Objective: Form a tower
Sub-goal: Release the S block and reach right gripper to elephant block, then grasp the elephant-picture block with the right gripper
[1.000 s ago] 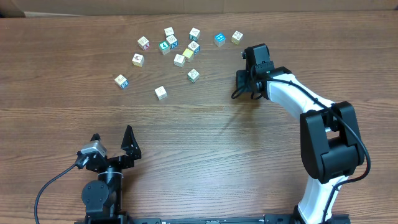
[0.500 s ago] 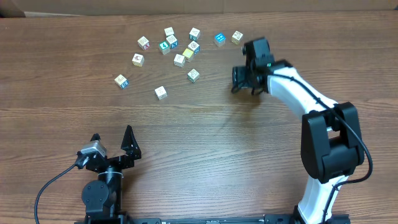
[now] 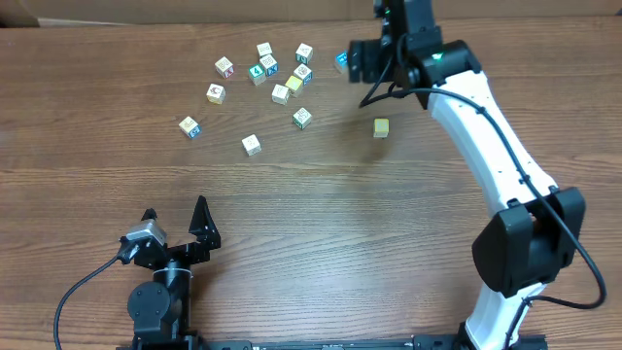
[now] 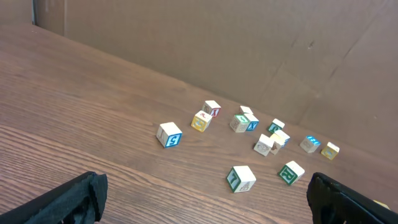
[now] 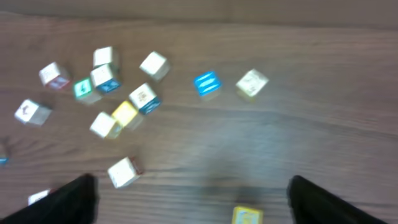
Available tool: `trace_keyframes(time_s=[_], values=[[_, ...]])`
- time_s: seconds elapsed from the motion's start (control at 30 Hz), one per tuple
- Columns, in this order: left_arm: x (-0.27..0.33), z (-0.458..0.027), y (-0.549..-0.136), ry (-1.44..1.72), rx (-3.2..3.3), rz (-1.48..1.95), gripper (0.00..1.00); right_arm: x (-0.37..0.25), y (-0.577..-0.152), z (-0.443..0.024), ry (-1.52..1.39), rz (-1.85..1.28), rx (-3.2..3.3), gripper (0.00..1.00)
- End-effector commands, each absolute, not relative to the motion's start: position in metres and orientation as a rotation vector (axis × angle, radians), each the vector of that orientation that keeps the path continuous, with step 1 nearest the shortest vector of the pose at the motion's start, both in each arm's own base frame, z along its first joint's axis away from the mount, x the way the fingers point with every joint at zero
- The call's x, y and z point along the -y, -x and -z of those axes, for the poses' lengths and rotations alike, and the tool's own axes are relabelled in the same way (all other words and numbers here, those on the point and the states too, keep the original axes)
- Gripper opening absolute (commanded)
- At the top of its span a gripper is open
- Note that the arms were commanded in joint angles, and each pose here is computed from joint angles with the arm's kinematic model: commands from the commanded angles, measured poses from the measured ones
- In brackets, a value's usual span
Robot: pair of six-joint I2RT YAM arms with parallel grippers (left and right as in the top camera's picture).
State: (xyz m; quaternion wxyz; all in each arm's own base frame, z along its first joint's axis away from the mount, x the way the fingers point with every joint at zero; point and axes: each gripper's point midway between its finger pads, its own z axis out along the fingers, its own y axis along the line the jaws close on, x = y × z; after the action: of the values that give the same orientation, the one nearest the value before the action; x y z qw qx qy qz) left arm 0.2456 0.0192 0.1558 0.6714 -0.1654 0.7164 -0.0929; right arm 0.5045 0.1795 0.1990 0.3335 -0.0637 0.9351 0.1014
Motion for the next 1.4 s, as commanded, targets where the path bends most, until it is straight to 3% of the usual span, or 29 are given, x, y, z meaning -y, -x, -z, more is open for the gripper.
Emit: trace_keyframes(time_s=[0.0,0.17,0.27,0.53,0.67,1.1,1.2,1.37], values=[[-0.018,-0.156,-0.246,0.371,-1.608,0.221,1.0,-0.212,-0.499,-0.172,0.265,-0.332,-2.488,1.0],[-0.018,-0.156,-0.246,0.371,-1.608,0.221,0.99,-0.241,-0.498,-0.132,0.332,-0.402,-2.538,1.0],[-0.018,-0.156,-0.246,0.371,-1.608,0.221,0.99,-0.248,-0.5,-0.097,0.347,-0.39,-2.583,0.88],[-0.018,-0.156,-0.246,0.371,-1.608,0.221,0.99,-0.273,-0.497,-0.039,0.494,-0.365,-2.613,0.79],[-0.018,-0.156,-0.246,0.371,-1.608,0.221,0.99,-0.29,-0.495,-0.035,0.611,-0.35,-2.56,0.8],[-0.018,-0.156,-0.246,0.371,-1.608,0.221,0.99,-0.295,-0.504,-0.027,0.602,-0.267,-2.52,0.75],[-0.018,-0.156,-0.246,0.371,-1.608,0.221,1.0,-0.297,-0.507,-0.024,0.6,-0.271,-2.51,0.71],[-0.018,-0.156,-0.246,0.371,-1.608,0.221,1.0,-0.298,-0.505,-0.023,0.605,-0.285,-2.514,0.56]])
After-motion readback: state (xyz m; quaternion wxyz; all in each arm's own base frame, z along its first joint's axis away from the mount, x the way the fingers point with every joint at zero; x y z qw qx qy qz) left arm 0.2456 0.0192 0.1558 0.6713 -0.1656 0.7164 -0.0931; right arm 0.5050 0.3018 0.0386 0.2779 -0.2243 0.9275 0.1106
